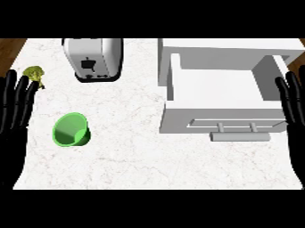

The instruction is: Pick up the cup, place it into the drawer and close the drawer

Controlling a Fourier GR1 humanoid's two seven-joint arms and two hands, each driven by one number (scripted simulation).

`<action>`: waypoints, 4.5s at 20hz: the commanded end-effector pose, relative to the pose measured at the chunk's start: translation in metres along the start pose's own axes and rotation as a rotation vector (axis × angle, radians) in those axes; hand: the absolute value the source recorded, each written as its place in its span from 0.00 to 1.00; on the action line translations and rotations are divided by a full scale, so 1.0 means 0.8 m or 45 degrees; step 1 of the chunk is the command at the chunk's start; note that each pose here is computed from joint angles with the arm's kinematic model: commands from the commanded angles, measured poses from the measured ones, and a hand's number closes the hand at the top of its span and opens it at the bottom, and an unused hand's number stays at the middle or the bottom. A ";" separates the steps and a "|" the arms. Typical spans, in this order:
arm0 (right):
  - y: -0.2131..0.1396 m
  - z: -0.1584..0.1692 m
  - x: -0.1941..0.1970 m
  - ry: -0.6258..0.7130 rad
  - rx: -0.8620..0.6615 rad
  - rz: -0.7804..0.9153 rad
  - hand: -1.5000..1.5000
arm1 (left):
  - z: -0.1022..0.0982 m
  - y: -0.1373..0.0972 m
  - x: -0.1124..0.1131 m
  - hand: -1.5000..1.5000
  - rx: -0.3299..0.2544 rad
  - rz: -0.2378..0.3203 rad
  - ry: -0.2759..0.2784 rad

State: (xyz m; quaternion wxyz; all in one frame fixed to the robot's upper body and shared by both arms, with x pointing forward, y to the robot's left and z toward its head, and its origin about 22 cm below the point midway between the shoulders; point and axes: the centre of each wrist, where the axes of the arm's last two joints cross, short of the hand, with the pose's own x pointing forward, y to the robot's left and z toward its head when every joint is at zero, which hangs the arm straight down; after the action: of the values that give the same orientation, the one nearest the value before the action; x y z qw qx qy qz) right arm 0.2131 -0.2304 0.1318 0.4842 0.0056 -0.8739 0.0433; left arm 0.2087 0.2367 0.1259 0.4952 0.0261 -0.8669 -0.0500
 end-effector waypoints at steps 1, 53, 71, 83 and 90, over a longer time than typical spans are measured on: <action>-0.005 0.004 0.003 0.010 0.028 0.050 0.00 | 0.001 -0.002 -0.027 0.00 0.120 -0.006 0.014; -0.012 -0.007 -0.019 0.155 0.090 -0.121 0.00 | 0.074 -0.030 -0.162 0.00 0.873 -0.103 0.405; -0.009 -0.024 -0.008 0.140 0.072 -0.120 0.00 | 0.101 -0.019 -0.247 0.00 0.890 -0.064 0.517; 0.012 -0.026 0.002 0.123 0.102 -0.122 0.00 | 0.123 -0.014 -0.264 0.00 0.935 -0.106 0.502; 0.008 -0.031 -0.001 0.156 0.101 -0.125 0.00 | 0.138 -0.023 -0.300 0.00 0.887 -0.073 0.504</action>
State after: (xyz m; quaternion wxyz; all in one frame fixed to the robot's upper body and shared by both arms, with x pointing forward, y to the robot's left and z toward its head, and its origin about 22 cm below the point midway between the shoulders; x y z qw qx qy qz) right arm 0.2250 -0.2364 0.1447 0.5372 0.0659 -0.8390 0.0559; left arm 0.2226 0.2574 -0.1285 0.6120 0.2304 -0.7163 0.2434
